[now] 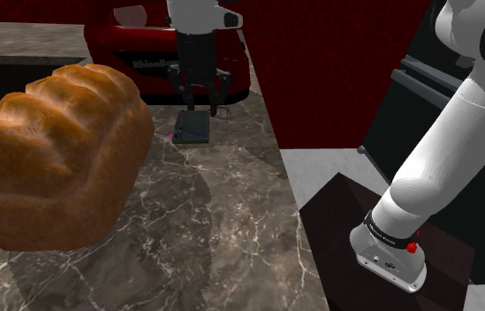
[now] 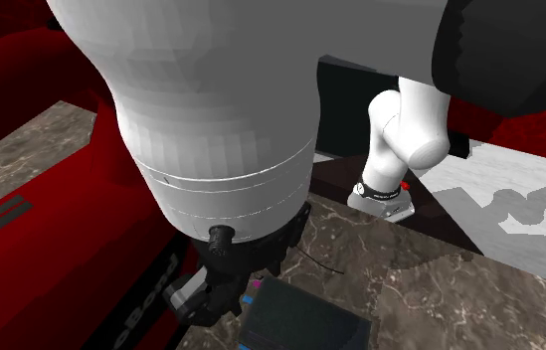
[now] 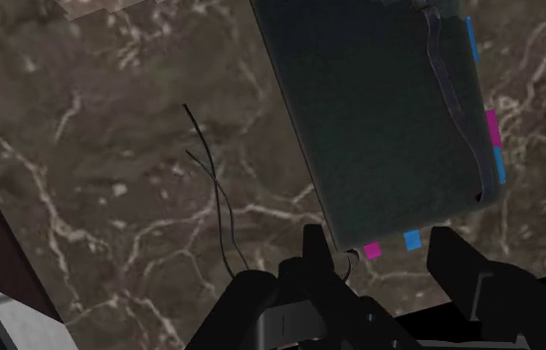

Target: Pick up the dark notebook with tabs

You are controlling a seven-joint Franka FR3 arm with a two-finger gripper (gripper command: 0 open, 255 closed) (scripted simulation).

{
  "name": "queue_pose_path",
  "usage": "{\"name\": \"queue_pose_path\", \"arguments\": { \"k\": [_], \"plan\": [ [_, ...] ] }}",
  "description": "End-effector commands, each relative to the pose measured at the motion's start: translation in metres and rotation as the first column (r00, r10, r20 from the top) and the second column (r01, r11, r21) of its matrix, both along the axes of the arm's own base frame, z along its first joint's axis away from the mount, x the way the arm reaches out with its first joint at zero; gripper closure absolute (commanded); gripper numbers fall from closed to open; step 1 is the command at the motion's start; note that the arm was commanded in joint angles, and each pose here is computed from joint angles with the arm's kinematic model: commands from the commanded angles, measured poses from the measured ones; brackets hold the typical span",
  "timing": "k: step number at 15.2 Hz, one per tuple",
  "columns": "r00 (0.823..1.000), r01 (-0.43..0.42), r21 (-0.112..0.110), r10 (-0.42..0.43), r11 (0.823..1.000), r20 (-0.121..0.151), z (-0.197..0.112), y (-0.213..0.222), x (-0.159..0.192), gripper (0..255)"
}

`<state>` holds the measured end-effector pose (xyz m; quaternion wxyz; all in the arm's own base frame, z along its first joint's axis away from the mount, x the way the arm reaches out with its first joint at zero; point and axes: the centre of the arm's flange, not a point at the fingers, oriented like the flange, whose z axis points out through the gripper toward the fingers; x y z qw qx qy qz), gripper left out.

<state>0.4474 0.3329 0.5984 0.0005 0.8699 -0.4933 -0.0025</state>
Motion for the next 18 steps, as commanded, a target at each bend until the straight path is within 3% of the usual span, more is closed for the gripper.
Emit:
{"name": "queue_pose_path", "arguments": {
  "k": [1,18],
  "plan": [
    [1.0,0.003,-0.003,-0.003,1.0,-0.004,-0.003,0.0,0.003,255],
    [1.0,0.003,-0.003,-0.003,1.0,-0.004,0.077,0.0,0.003,255]
  ]
}}
